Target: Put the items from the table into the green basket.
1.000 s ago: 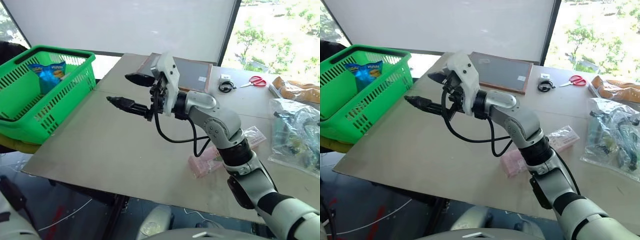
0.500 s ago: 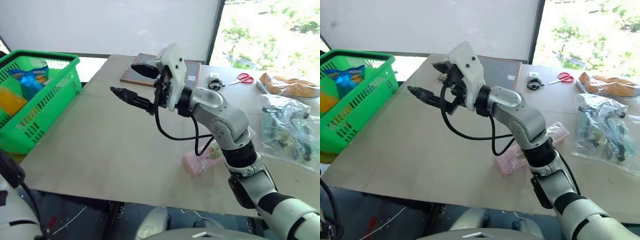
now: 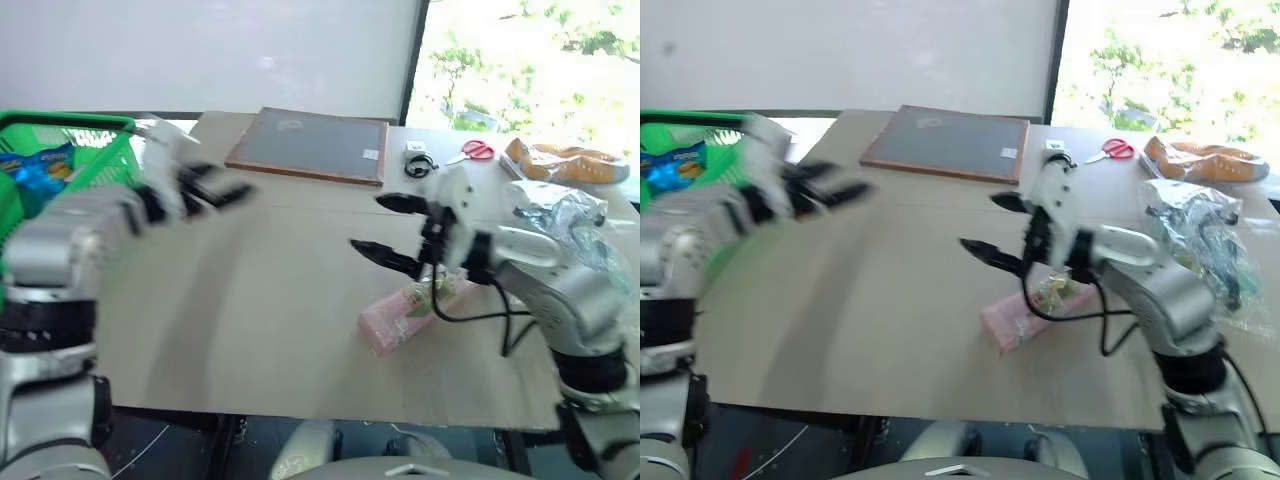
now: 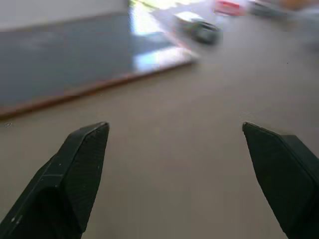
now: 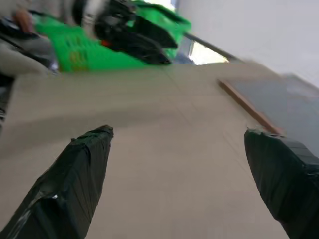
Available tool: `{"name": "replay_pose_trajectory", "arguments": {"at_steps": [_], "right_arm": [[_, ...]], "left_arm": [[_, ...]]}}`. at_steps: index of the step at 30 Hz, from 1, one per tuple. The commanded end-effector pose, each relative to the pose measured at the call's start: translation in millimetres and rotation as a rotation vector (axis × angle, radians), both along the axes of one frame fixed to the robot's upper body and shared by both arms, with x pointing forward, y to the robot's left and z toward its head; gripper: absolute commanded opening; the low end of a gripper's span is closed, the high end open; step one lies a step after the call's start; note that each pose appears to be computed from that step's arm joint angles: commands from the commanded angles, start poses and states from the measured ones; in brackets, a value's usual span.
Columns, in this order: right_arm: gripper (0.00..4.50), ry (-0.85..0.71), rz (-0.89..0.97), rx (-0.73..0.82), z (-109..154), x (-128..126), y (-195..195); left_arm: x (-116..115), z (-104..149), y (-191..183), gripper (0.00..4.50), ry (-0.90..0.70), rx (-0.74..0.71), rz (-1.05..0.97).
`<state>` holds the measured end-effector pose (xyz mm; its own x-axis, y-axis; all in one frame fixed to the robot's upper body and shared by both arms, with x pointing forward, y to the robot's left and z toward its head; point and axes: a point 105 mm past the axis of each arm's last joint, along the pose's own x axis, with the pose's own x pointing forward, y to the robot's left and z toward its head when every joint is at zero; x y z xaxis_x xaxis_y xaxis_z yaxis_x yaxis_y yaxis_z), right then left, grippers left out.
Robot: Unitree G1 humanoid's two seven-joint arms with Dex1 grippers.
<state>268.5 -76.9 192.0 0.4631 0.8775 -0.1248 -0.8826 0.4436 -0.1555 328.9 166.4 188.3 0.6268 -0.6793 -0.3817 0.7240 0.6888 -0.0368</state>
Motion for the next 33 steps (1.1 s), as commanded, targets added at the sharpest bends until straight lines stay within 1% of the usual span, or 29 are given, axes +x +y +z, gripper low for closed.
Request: {"name": "replay_pose_trajectory", "arguments": {"at_steps": [1, 3, 6, 9, 14, 21, 24, 25, 27, 28, 29, 30, 31, 33], "right_arm": [[4.5, -0.01, -0.019, -0.075, 6, -40, -29], [4.5, 0.03, -0.045, -0.103, 1, -58, -42], [4.5, 0.08, -0.108, -0.146, -6, -81, -58], [4.5, 0.119, -0.171, -0.186, -13, -93, -71], [4.5, 0.122, -0.243, -0.186, -16, -98, -81], [4.5, 0.115, -0.255, -0.164, -17, -101, -76], [4.5, 0.105, -0.247, -0.164, -17, -100, -73], [4.5, 0.101, -0.244, -0.162, -16, -100, -72], [4.5, 0.099, -0.237, -0.164, -17, -100, -71], [4.5, 0.1, -0.234, -0.171, -18, -101, -70], [4.5, 0.1, -0.232, -0.18, -19, -101, -70], [4.5, 0.098, -0.23, -0.186, -20, -100, -70], [4.5, 0.093, -0.229, -0.186, -19, -99, -69], [4.5, 0.06, -0.218, -0.176, -15, -95, -65]], "left_arm": [[-25, -9, -53, 4.42, 0.112, 0.059, -0.191], [-28, -15, -73, 4.42, 0.177, 0.066, -0.243], [-28, -27, -94, 4.42, 0.245, 0.133, -0.306], [-27, -39, -112, 4.42, 0.289, 0.178, -0.353], [-23, -60, -134, 4.42, 0.325, 0.281, -0.375], [-30, -86, -149, 4.42, 0.334, 0.389, -0.421], [-28, -112, -145, 4.42, 0.304, 0.493, -0.413], [-27, -118, -143, 3.9, 0.298, 0.51, -0.417], [-28, -122, -144, 3.27, 0.284, 0.513, -0.431], [-30, -121, -145, 2.8, 0.279, 0.5, -0.448], [-29, -117, -146, 2.54, 0.268, 0.477, -0.451], [-28, -113, -147, 2.16, 0.258, 0.456, -0.444], [-24, -104, -148, 1.75, 0.234, 0.41, -0.434], [-15, -73, -143, 1.75, 0.193, 0.275, -0.39]]}}
